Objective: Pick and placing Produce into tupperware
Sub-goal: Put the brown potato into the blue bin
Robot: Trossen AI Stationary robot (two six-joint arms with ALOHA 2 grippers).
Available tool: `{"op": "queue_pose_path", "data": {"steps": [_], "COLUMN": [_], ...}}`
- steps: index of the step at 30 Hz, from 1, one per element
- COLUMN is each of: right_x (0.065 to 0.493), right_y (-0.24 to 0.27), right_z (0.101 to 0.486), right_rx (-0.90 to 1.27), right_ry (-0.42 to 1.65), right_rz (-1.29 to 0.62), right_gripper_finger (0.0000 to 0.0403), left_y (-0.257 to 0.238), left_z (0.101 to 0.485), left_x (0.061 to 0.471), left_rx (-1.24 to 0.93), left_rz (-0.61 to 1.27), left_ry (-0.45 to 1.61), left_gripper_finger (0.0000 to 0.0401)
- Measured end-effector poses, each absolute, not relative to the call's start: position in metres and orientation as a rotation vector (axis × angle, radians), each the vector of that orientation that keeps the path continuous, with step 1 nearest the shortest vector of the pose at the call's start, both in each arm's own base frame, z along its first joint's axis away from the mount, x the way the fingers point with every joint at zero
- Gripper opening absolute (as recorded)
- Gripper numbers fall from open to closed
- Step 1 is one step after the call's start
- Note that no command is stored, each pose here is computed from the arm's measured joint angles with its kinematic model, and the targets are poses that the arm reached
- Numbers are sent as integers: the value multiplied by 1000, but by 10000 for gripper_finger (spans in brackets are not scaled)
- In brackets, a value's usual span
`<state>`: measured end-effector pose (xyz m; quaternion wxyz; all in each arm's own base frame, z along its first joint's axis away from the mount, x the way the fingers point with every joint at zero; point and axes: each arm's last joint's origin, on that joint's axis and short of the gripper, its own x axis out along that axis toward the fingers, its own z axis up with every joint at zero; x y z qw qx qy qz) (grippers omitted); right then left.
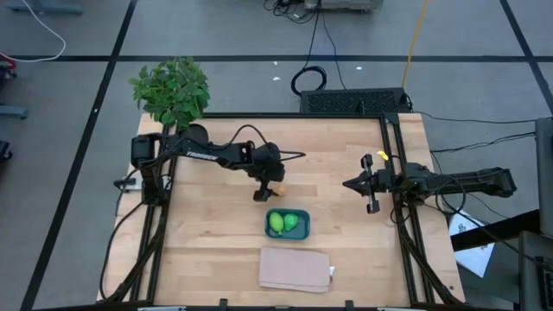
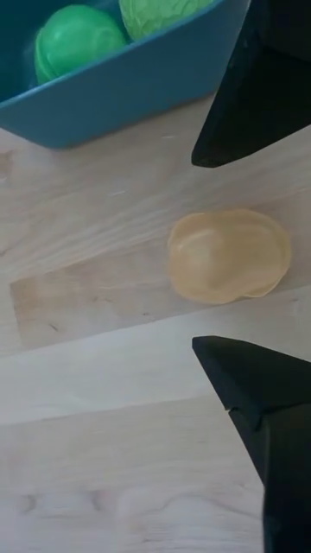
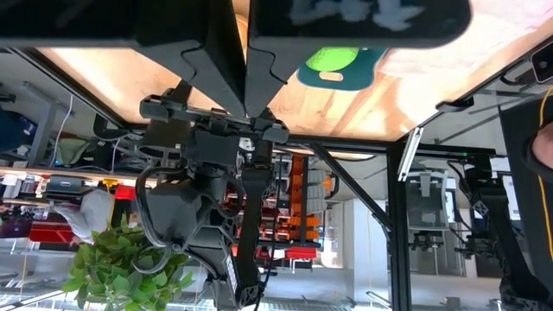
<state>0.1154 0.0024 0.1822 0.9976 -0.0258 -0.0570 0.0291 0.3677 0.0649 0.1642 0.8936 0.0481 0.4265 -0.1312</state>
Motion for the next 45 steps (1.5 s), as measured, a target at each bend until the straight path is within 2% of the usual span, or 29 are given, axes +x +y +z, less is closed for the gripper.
{"op": "queue_pose_path", "data": {"steps": [14,24,41,45], "right_x": [116,116,116,116], "right_y": [2,2,2,2], "right_z": [182,182,182,182], "right_rx": [-49,-48,-52,-52], "right_ry": [-108,-109,-110,-110], "right_rz": [58,58,58,58], "right_gripper_finger": [0,0,0,0], "left_y": [61,62,62,62], "left_z": [151,127,127,127], "left_x": [370,374,375,375], "left_rx": [90,75,101,102], "left_rz": [-286,-295,-303,-304], "left_ry": [921,971,955,957], "left_gripper_finger": [342,342,342,327]}}
